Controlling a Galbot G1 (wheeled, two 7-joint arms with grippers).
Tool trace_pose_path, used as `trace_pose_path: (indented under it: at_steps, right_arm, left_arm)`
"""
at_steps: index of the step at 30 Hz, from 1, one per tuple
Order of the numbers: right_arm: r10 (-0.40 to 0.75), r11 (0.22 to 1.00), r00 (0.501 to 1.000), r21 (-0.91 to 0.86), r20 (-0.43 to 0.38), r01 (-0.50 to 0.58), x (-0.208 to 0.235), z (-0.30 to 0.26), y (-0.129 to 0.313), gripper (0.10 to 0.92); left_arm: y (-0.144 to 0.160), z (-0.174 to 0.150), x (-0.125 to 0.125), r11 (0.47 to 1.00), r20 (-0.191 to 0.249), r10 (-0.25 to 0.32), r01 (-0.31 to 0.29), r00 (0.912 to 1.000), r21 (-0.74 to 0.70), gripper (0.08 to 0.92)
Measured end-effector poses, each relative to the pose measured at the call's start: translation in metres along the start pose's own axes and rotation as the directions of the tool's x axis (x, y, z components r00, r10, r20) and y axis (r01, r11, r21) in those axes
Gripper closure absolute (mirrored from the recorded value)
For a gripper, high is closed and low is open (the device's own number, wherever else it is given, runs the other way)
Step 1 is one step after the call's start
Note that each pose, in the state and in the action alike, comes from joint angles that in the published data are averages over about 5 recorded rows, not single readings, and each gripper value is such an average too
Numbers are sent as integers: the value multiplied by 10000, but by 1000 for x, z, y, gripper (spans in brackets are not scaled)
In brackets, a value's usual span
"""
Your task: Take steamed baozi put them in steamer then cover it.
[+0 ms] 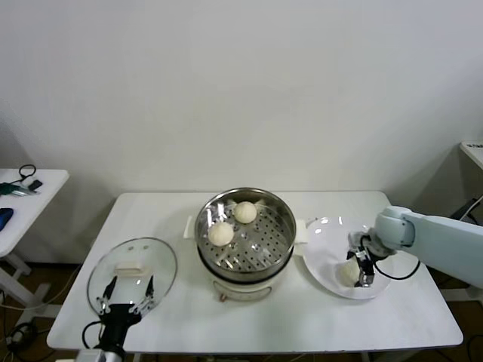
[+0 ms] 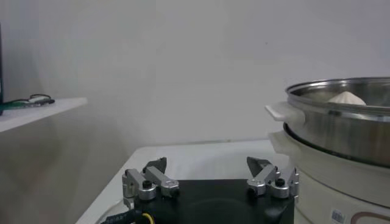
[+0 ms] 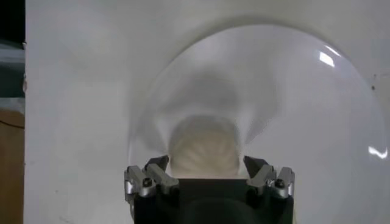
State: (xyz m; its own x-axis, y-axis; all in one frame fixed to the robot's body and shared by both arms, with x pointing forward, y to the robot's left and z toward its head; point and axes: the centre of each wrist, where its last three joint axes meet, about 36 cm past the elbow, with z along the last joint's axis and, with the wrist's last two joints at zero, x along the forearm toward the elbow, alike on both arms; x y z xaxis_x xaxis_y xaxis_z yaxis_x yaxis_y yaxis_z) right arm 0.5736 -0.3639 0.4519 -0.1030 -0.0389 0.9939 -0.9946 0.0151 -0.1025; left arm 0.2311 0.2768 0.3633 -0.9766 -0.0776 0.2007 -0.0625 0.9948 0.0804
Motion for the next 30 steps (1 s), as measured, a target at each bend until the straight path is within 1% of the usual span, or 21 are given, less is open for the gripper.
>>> trace_pose_path:
  at_steps: [8, 14, 18, 22, 25, 28, 30]
  right_arm:
    - [138, 9999, 9999, -15, 18, -138, -1, -2, -3, 313]
    - [104, 9999, 9999, 131, 128, -106, 5, -3, -6, 341]
    - [183, 9988, 9996, 448, 205, -192, 22, -6, -16, 346]
    - [433, 9921, 9982, 1160, 409, -478, 58, -14, -38, 342]
    - [714, 9734, 9952, 2132, 666, -841, 97, -26, -58, 341]
    - [1066, 9290, 9891, 3445, 1016, -1355, 145, -46, -77, 343]
    - [1290, 8808, 9835, 4411, 1267, -1723, 179, -64, -86, 343]
  left_arm:
    - [-1, 0, 0, 10000, 1, 7, -7, 10000, -13, 177]
    - [-1, 0, 0, 10000, 1, 17, -17, 10000, -28, 177]
    - [-2, -1, 0, 10000, 12, 41, -41, 10000, -47, 177]
    - [-2, -2, 0, 9999, 25, 93, -93, 10000, -120, 177]
    - [-2, -2, 1, 9998, 26, 129, -129, 9999, -178, 177]
    - [-2, -2, 1, 9997, 27, 146, -146, 9999, -215, 177]
    - [-2, -3, 1, 9996, 25, 152, -151, 9999, -233, 177]
